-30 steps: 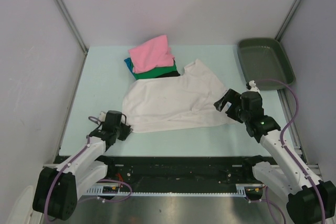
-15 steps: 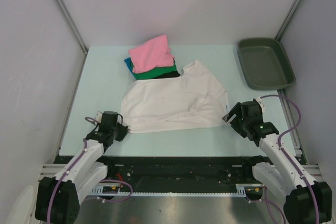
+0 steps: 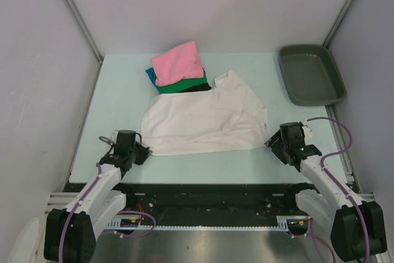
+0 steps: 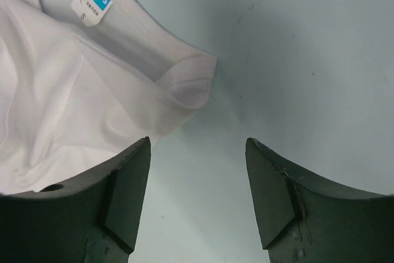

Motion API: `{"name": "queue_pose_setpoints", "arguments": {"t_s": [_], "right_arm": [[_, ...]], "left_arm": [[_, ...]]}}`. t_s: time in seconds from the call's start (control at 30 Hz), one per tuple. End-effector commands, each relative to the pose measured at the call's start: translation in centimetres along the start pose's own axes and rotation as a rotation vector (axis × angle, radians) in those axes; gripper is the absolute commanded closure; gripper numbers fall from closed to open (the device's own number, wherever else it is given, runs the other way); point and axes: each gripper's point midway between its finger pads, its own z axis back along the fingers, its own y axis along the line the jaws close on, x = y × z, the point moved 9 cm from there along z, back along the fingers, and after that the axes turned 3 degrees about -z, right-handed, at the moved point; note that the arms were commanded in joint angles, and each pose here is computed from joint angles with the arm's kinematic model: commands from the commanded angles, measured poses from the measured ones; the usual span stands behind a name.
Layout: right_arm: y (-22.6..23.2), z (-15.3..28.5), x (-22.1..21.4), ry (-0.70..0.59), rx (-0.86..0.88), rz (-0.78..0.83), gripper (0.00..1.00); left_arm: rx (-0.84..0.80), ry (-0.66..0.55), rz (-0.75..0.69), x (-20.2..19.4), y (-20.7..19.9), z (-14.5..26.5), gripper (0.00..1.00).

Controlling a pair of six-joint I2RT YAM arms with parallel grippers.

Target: Fold and stack the t-shirts

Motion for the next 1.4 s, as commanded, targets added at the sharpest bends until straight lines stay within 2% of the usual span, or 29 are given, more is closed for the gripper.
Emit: {"name": "queue_pose_setpoints", "arguments": {"t_s": [0.0, 0.47, 0.53, 0.57, 0.6, 0.63, 0.77, 0.9, 1.03, 1.13, 1.27, 1.37], "right_arm": [[0.7, -1.3, 0.9, -0.063, 0.007, -0.031, 0.33], [1.0, -4.3, 1.8, -0.092, -0.041, -0.068, 0.39], [1.0, -4.5, 1.9, -0.085, -0.034, -0.067, 0.52], [0.9, -4.6, 1.9, -0.086, -0.039, -0.064, 0.62], [0.8, -4.6, 2.0, -0.086, -0.045, -0.061, 0.9], [0.7, -4.7, 1.9, -0.083, -0.053, -0.057, 1.0], [0.0, -4.1, 2.4, -0.095, -0.072, -0.056, 1.0], [0.0, -0.5, 3.6, -0.158, -0.022, -0.046, 1.0], [0.5, 4.0, 5.4, -0.255, 0.044, -0.033, 1.0], [0.7, 6.6, 5.9, -0.27, 0.065, -0.02, 1.0], [-0.2, 7.4, 4.6, -0.211, 0.052, -0.015, 1.0], [-0.1, 7.9, 4.0, -0.223, 0.058, -0.031, 1.0]], "left_arm": [[-0.025, -0.01, -0.017, 0.2, -0.1, 0.0, 1.0], [-0.025, -0.012, -0.019, 0.9, -0.1, 0.1, 1.0], [-0.028, -0.008, -0.016, 1.0, -0.1, 0.1, 1.0], [-0.033, -0.01, -0.016, 1.1, -0.2, 0.1, 1.0], [-0.03, -0.008, -0.017, 1.1, -0.2, 0.1, 1.0], [-0.028, -0.008, -0.019, 1.1, -0.2, 0.1, 1.0], [-0.044, 0.014, -0.024, 1.0, -0.3, 0.5, 1.0], [-0.079, 0.018, -0.04, 1.2, -0.8, 2.2, 1.0], [-0.164, -0.08, -0.06, 3.2, -3.2, 6.1, 1.0], [-0.172, -0.103, -0.078, 3.7, -3.7, 8.3, 1.0], [-0.163, -0.043, -0.069, 2.3, -2.2, 7.9, 1.0], [-0.152, 0.002, -0.058, 0.9, -0.3, 6.8, 1.0]]}}
